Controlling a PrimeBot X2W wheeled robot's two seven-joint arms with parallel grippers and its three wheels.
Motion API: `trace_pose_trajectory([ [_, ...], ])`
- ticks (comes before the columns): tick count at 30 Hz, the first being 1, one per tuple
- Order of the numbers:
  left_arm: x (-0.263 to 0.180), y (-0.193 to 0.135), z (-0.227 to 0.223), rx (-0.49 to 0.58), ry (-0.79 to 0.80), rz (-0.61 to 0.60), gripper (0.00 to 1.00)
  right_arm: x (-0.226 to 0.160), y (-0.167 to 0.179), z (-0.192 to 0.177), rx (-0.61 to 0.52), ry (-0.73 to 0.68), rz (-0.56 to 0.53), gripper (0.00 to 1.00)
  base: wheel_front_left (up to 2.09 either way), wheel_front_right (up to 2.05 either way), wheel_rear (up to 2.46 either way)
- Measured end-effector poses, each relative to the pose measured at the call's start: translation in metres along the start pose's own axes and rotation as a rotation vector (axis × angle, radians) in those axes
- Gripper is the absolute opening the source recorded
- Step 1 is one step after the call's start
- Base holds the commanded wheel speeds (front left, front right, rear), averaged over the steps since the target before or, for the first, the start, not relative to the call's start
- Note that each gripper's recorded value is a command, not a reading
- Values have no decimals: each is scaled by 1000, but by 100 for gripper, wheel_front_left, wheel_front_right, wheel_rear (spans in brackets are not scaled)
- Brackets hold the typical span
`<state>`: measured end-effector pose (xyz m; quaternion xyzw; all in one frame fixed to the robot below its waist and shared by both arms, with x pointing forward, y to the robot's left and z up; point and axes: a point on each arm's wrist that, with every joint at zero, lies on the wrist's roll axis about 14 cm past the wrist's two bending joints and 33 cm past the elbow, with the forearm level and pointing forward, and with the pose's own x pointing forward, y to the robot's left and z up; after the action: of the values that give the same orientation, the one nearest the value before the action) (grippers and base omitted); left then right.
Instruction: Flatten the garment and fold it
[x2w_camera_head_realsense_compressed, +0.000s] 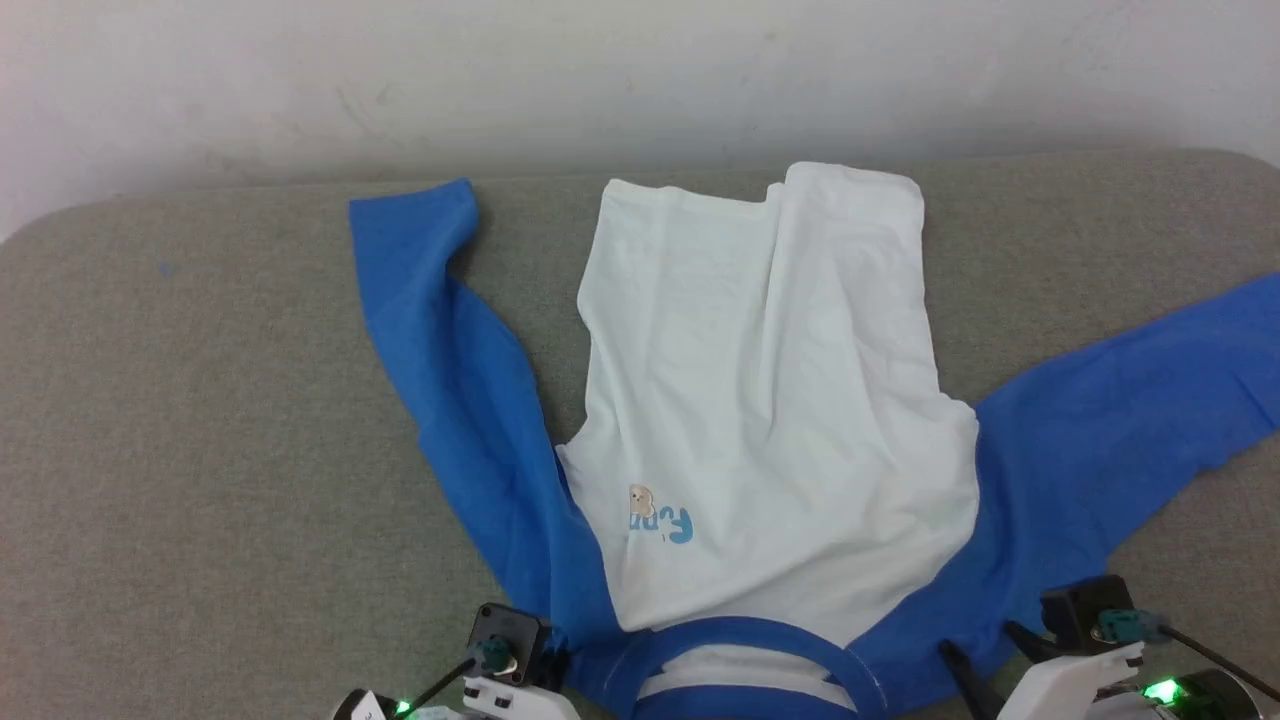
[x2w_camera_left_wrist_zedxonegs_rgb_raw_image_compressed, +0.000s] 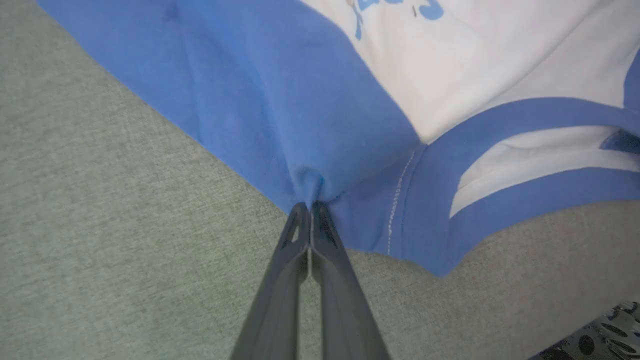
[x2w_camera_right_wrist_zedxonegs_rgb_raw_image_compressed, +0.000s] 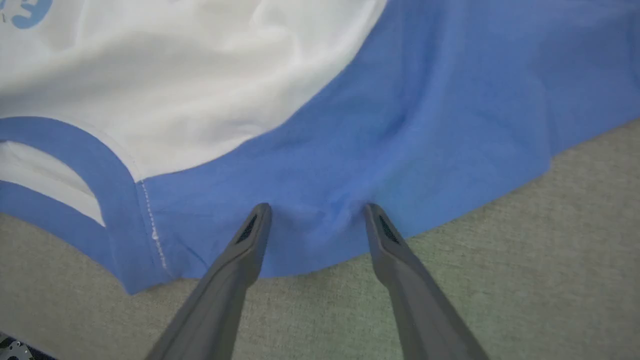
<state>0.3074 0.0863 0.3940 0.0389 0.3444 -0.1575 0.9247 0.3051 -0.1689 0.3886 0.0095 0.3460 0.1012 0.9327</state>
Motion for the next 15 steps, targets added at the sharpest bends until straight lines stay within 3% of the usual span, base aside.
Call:
trace_pose_trajectory([
  [10, 6, -1, -1, -3, -5, -16, 0, 22, 0, -13, -55, 81, 11, 100, 0, 0, 0],
  [11, 6, -1, -2, -6, -3, -16, 0, 23, 1, -14, -63, 90, 17, 95, 0, 0, 0],
  [12, 7, 0, -3, -7, -2, -16, 0, 24, 2, -15, -73, 97, 24, 0, 0, 0, 0],
  [15, 8, 0, -3, -14, -2, -24, 0, 27, 5, -14, -85, 101, 45, 0, 0, 0, 0],
])
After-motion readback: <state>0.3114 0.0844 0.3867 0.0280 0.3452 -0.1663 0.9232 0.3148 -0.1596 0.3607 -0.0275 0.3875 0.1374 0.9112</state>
